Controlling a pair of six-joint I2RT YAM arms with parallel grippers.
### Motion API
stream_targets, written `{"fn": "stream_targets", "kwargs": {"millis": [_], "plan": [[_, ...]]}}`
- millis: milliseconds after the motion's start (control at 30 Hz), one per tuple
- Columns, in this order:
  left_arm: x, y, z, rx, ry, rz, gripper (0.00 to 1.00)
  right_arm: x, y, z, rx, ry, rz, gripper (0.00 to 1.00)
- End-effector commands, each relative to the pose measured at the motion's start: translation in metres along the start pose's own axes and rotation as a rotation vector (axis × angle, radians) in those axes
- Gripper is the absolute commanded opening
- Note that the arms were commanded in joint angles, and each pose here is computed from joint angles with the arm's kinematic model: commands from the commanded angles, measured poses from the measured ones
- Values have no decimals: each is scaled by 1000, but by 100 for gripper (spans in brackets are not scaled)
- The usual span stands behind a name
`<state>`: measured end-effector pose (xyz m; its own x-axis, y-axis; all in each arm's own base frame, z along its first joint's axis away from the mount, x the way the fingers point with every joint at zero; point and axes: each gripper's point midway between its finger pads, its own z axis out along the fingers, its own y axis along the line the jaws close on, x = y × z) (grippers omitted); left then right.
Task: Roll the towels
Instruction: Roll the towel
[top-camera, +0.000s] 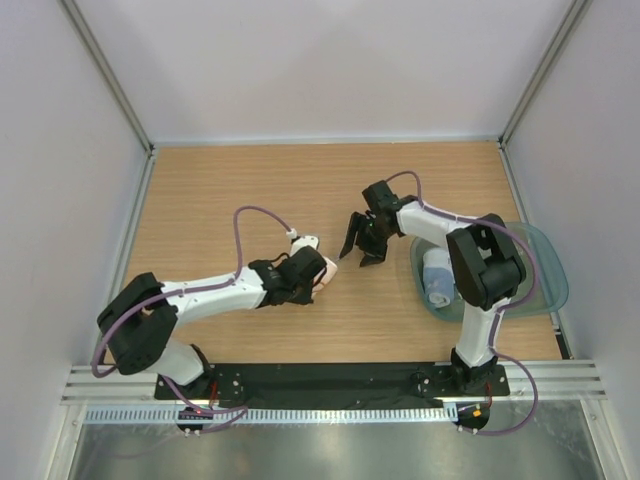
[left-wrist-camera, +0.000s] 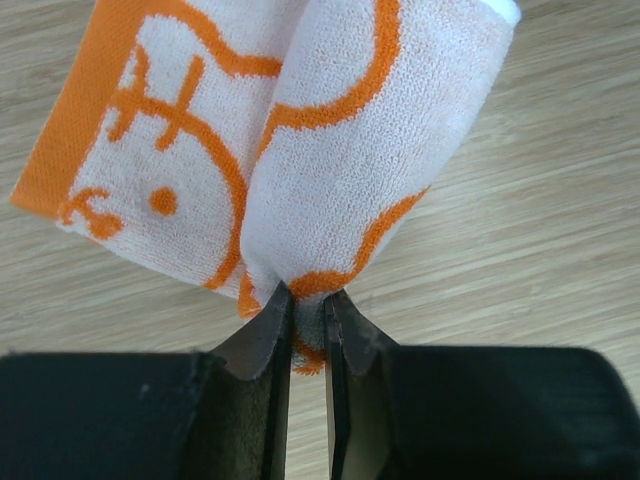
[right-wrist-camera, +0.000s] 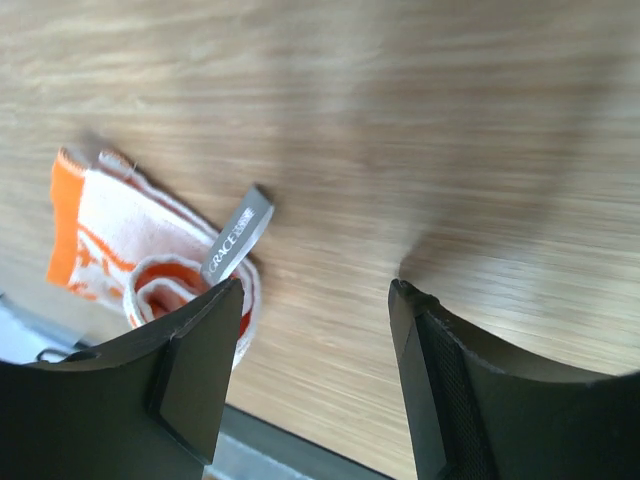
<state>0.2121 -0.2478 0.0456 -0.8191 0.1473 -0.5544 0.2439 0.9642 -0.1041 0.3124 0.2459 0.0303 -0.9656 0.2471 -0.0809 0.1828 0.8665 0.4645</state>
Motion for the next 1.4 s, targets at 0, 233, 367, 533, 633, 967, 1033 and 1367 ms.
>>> {"fn": "stream_targets", "kwargs": {"millis": [0,233,367,533,633,967,1033,1367], "plan": [[-4,-10,-7,38,45,18,7,-31,-5,-26,126,-111,-72,67],[-17,-33,-15,243,119,-73,7,-60,33,-86,61,-276,-130,67],[-30,-36,-15,369,135,-192,7,-56,45,-106,-5,-314,-137,68],[-26,-29,0,513,229,-372,7,-32,49,-114,-94,-279,-128,68],[-34,-30,2,608,248,-459,7,-18,48,-115,-134,-265,-128,68],[-55,-7,9,789,248,-753,7,27,66,-86,-456,-195,-106,70],[-60,-3,8,838,241,-780,6,33,69,-78,-478,-186,-115,70],[-55,16,18,849,249,-931,6,36,84,-12,-539,-183,-99,70]]}}
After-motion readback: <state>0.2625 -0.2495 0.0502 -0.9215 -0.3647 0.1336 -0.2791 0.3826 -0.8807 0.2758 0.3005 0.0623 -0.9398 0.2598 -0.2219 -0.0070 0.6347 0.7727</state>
